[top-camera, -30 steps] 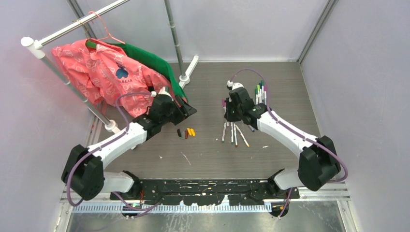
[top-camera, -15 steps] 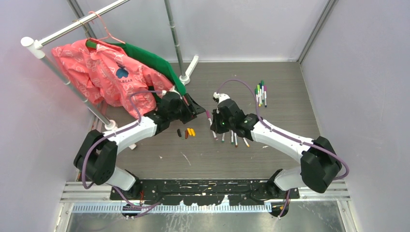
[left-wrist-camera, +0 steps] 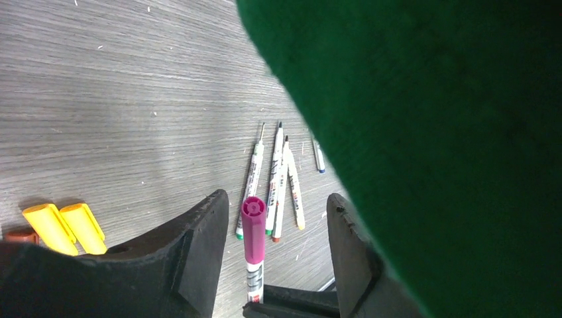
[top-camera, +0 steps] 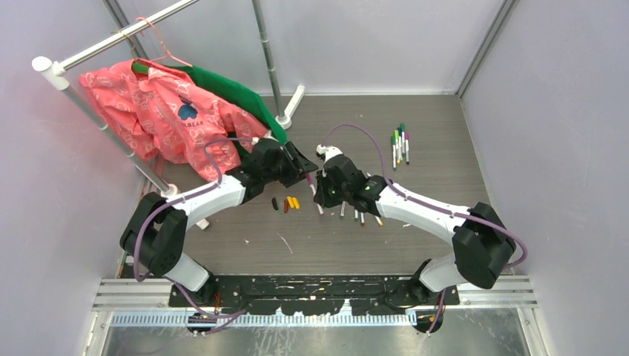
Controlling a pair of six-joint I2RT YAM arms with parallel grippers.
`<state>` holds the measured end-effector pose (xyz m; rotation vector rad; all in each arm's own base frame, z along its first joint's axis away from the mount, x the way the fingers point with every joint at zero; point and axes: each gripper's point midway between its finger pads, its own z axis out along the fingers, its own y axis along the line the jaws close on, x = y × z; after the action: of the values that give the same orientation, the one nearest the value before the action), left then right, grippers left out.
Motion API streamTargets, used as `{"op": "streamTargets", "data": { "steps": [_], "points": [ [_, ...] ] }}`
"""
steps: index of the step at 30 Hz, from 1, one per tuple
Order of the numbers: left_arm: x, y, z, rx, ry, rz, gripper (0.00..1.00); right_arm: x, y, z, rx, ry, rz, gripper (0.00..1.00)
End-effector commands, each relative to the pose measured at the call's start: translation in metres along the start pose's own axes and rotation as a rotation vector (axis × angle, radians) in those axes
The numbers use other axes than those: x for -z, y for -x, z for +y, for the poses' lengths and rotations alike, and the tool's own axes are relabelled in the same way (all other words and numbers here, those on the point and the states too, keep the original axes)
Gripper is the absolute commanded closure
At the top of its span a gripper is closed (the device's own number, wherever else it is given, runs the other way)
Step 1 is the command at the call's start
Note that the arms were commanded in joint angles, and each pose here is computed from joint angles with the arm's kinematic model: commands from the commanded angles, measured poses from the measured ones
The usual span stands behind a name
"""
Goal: Open the pen caps
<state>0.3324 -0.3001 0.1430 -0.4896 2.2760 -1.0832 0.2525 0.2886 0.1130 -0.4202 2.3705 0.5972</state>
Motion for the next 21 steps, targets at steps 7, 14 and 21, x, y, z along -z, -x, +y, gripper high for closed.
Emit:
{"op": "streamTargets", "data": {
  "steps": [7, 14, 21],
  "points": [
    [-0.003, 0.005, -0.021, -0.009, -0.06, -0.006, 0.57, 0.003, 0.035, 0.034, 0.008, 0.073, -0.093, 0.99],
    [-0.002, 0.005, -0.021, -0.017, -0.056, -0.003, 1.0, 0.001, 0.028, 0.034, 0.023, 0.056, -0.08, 0.99],
    [0.005, 0.008, -0.023, -0.022, -0.062, -0.024, 1.0, 0.006, 0.005, 0.022, 0.033, 0.021, -0.059, 0.99]
  ]
}}
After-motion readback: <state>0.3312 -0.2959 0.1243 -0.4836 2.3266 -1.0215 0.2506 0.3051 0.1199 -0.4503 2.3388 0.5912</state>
